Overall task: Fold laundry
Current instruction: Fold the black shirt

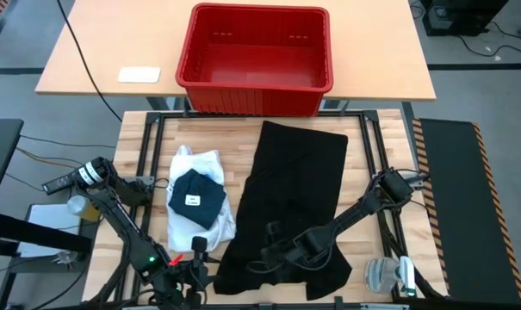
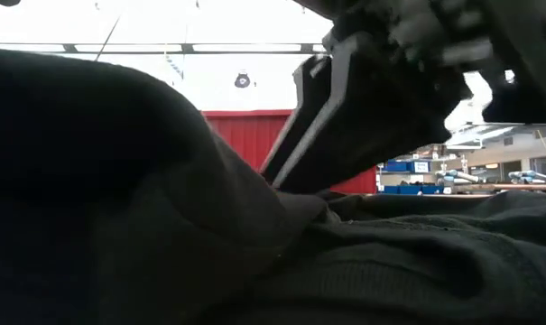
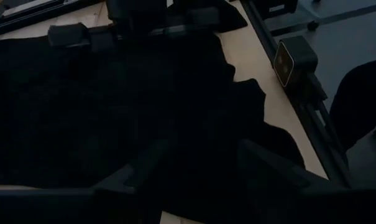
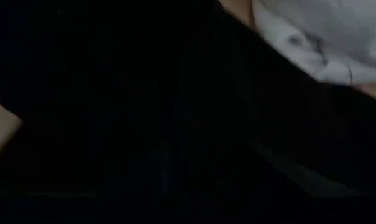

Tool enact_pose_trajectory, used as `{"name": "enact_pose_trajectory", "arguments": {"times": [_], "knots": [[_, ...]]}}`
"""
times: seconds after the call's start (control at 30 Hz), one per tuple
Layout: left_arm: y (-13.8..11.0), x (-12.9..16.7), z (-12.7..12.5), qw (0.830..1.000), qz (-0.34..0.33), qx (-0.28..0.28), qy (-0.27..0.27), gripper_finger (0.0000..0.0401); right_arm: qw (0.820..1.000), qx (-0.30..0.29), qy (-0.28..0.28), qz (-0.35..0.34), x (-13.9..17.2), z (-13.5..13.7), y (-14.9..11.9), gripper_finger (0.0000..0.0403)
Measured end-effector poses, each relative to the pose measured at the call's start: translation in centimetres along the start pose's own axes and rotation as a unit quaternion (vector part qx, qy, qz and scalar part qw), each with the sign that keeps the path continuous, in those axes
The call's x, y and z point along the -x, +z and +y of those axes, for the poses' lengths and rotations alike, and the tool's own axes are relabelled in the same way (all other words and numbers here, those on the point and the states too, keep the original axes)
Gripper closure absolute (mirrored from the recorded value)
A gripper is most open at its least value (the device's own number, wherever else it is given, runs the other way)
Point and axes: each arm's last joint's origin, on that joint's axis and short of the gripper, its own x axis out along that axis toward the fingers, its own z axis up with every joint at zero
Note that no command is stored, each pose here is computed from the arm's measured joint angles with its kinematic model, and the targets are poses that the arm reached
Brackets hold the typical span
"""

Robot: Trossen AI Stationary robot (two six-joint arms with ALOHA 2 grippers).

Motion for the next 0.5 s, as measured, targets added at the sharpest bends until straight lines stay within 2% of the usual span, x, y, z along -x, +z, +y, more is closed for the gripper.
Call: {"name": "enact_pose_trajectory", "arguments": {"times": [0.33, 0.43, 0.5], "knots": [[0.0, 0.0, 0.0, 1.0, 0.0, 0.0, 0.0, 0.0207, 1.0, 0.02, -0.002, -0.006, -0.7, 0.1, -1.5, 0.0233], [0.0, 0.0, 0.0, 1.0, 0.0, 0.0, 0.0, 0.0207, 1.0, 0.014, -0.003, -0.012, -0.6, 0.1, -1.3, 0.0276], [0.0, 0.0, 0.0, 1.0, 0.0, 0.0, 0.0, 0.0207, 1.0, 0.014, -0.004, -0.008, -0.6, 0.0, -1.4, 0.0321]]}}
